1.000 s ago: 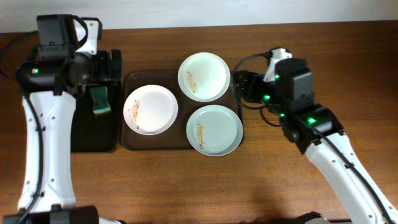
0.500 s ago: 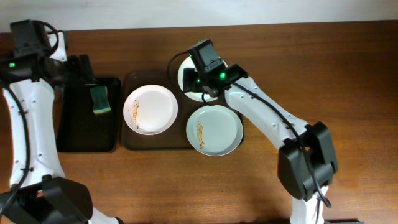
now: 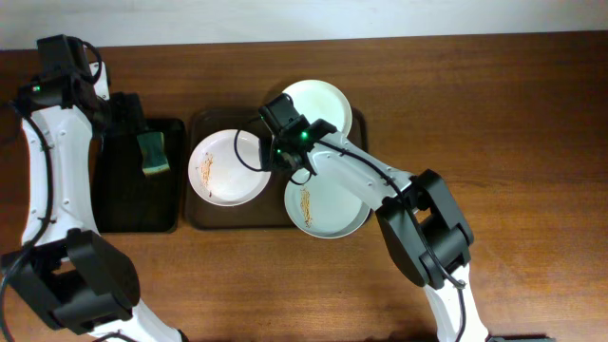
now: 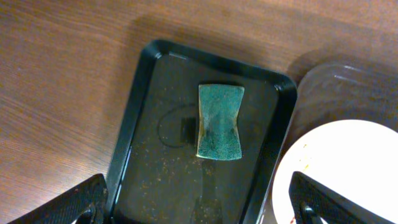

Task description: Clean dirty plates on tray and stack at the side

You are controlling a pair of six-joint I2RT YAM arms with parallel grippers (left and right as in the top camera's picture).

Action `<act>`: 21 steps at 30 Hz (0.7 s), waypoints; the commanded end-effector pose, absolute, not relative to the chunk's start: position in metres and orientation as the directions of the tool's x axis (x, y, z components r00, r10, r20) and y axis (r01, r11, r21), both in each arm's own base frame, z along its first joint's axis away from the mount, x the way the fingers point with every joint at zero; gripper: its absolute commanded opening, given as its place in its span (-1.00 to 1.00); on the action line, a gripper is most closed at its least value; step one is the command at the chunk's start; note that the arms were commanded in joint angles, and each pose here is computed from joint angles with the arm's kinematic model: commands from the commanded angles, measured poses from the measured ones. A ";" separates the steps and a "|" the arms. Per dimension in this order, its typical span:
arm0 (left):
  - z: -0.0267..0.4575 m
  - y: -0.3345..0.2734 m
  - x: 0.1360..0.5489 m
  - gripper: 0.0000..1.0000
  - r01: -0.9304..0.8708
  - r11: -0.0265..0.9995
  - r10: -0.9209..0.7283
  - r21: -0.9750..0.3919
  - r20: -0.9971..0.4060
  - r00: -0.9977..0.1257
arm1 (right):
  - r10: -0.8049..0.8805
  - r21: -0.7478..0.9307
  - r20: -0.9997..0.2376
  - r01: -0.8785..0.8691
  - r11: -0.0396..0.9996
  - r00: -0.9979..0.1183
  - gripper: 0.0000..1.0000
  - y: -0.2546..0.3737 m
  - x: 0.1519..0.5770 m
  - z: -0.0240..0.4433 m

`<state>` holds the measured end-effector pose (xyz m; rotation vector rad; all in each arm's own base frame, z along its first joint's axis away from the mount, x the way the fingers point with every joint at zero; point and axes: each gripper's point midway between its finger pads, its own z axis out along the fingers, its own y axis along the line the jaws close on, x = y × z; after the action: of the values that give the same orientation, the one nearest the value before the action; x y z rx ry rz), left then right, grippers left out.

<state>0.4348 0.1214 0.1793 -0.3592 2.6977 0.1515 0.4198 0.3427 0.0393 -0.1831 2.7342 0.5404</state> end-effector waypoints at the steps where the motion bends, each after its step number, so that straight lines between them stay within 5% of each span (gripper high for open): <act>1: 0.168 0.120 0.435 0.83 -0.279 0.960 -0.246 0.032 -0.382 -0.891 | -0.129 0.372 -0.362 -0.270 0.888 -0.923 -0.25 0.360 0.416 0.031; 7: 0.157 0.113 0.434 0.82 -0.258 0.966 -0.242 0.000 -0.344 -0.907 | -0.165 0.371 -0.339 -0.292 0.881 -0.926 -0.63 0.362 0.412 0.014; 15: 0.105 0.104 0.435 0.83 -0.247 0.968 -0.252 -0.050 -0.216 -0.943 | -0.155 0.397 -0.331 -0.286 0.872 -0.931 -0.64 0.365 0.411 0.014; 17: 0.104 0.104 0.437 0.82 -0.246 0.968 -0.251 -0.050 -0.221 -0.942 | -0.133 0.408 -0.330 -0.269 0.873 -0.934 -0.88 0.367 0.413 0.011; 21: 0.103 0.104 0.441 0.82 -0.245 0.968 -0.249 -0.050 -0.232 -0.940 | -0.107 0.408 -0.287 -0.222 0.886 -0.952 -0.92 0.363 0.408 0.005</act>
<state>0.4369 0.1060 0.1028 -0.3600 2.8905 -0.0044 0.4121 0.3586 0.0106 -0.2711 2.7705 0.6357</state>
